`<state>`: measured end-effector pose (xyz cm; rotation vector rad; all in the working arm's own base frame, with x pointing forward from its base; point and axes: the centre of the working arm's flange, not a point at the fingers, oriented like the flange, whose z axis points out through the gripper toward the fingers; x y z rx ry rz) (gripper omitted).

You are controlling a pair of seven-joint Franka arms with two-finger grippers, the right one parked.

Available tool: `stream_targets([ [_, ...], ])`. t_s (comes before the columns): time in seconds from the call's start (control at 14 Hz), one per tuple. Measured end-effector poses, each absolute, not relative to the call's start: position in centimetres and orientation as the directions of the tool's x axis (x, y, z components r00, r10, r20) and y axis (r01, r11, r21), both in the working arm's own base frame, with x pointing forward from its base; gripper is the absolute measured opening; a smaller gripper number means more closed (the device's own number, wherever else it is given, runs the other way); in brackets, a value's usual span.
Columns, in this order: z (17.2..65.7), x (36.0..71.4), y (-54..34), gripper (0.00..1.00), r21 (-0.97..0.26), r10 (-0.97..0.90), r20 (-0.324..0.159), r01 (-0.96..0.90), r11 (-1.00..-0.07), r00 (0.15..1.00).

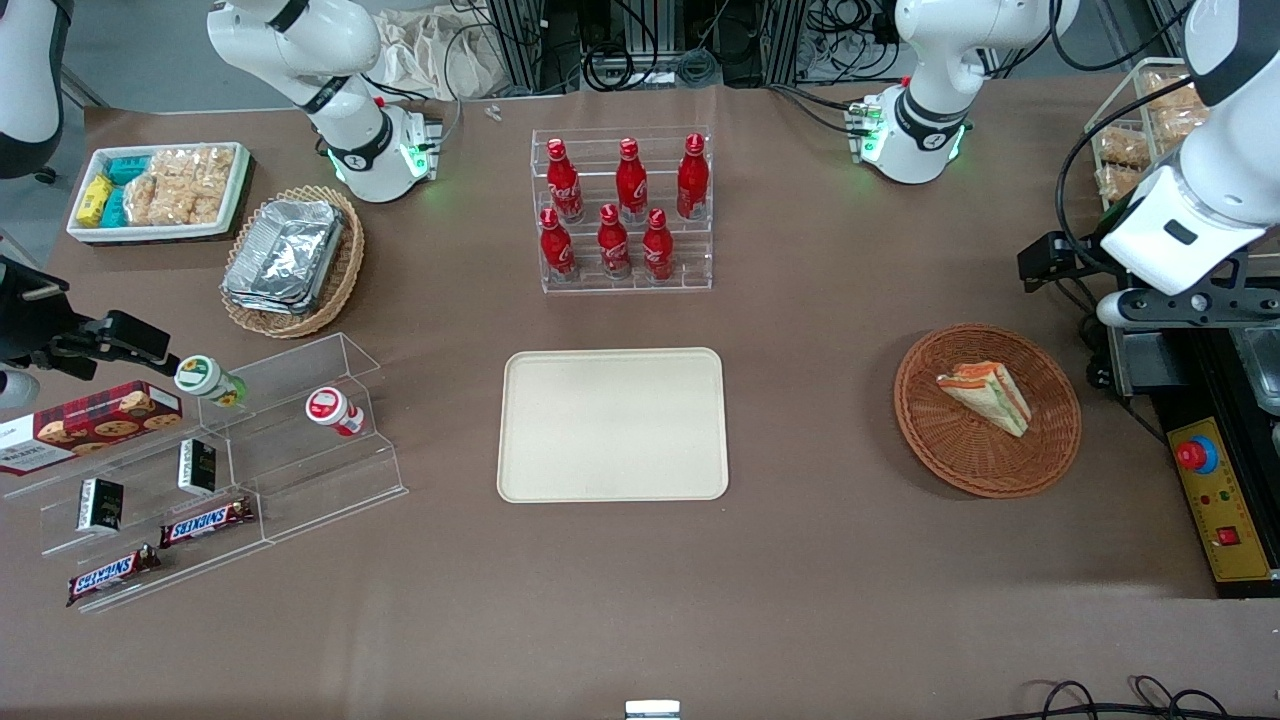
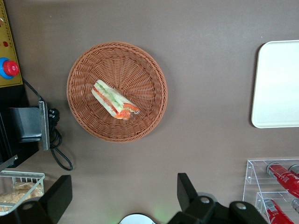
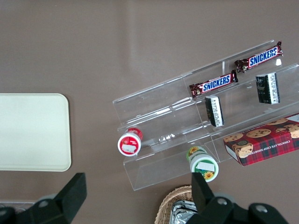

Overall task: Place sandwich from basket to tray
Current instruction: 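Move the left gripper over the wrapped sandwich in the wicker basket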

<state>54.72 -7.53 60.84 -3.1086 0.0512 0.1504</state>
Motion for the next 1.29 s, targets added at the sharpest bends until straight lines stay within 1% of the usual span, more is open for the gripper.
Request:
stream_targets([
  [0.36,60.8,54.7,-7.6,1.00,-0.033,0.021,-0.097,0.018,-0.999,0.995],
  [0.5,60.8,54.6,-7.5,1.00,-0.036,0.041,-0.105,0.037,-0.999,0.994],
  [0.71,60.4,54.5,-6.7,1.00,-0.050,0.138,-0.124,0.133,-0.990,0.983],
  [0.93,59.4,55.2,-4.3,1.00,-0.055,0.205,-0.143,0.199,-0.979,0.968],
  [1.14,57.9,55.9,0.6,1.00,0.014,0.303,-0.188,0.311,-0.950,0.934],
  [1.29,56.0,56.2,3.6,1.00,0.031,0.359,-0.201,0.372,-0.928,0.912],
])
